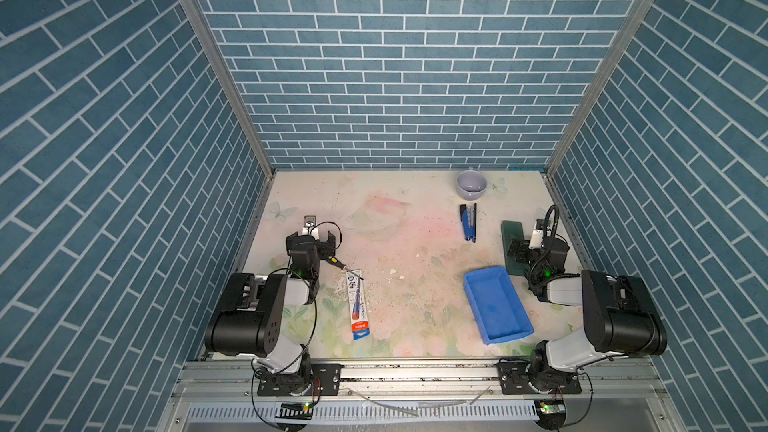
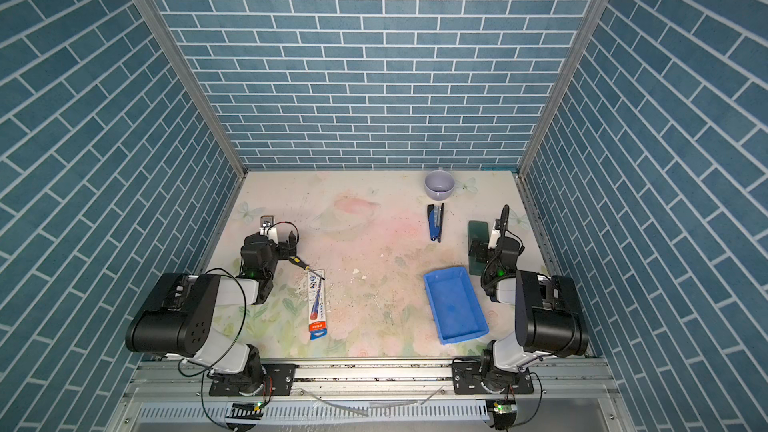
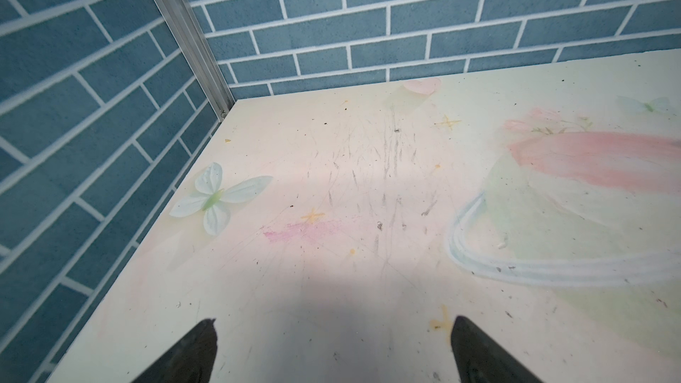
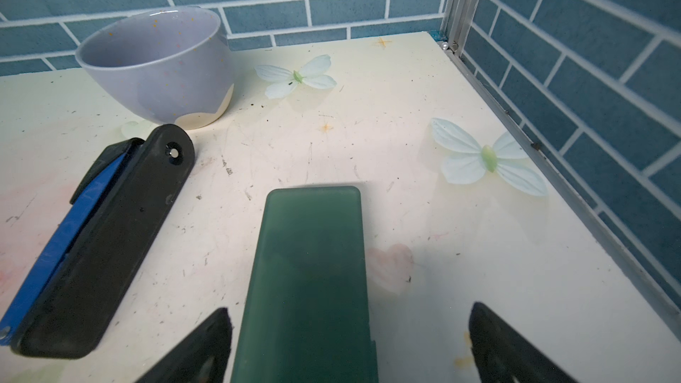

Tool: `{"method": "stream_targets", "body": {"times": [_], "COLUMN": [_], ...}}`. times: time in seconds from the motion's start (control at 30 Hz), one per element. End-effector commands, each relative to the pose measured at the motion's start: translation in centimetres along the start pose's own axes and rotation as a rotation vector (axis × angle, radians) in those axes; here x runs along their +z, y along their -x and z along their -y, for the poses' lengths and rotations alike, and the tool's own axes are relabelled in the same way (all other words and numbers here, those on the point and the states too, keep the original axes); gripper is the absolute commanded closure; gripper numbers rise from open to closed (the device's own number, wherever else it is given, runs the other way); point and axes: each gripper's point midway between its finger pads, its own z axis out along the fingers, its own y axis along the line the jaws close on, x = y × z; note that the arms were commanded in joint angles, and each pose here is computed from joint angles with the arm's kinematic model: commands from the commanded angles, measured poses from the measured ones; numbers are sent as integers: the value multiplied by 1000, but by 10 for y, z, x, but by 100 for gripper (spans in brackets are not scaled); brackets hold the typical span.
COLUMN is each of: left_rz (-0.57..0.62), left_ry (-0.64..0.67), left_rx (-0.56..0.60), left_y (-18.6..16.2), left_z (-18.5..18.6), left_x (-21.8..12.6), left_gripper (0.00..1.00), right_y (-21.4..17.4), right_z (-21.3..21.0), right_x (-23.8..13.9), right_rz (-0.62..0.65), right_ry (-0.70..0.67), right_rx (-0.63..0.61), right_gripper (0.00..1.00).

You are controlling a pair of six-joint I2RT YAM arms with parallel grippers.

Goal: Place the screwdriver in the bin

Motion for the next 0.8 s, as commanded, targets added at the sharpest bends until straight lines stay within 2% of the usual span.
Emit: {"method": "stream_targets", "body": {"times": [0.0, 0.4, 0.63, 0.77], "left_rz": [10, 13, 18, -51], "left_ry": [0, 6, 63, 98], "left_rx": [-11, -12, -22, -123], "left_y": [4, 5, 39, 53], "left_z": [-1, -2, -16, -24], "left_x": [0, -1, -23, -40], "left_gripper": [0, 0, 0, 0], "right_y": [14, 16, 40, 59], "right_z": [-2, -3, -5, -11], "right_x": [5, 3, -19, -37], "right_rz": [28, 41, 87, 119], "right_ry": [8, 12, 11, 21], "right_rx": [-17, -18, -27, -38], "right_gripper": [1, 1, 1, 1]}}
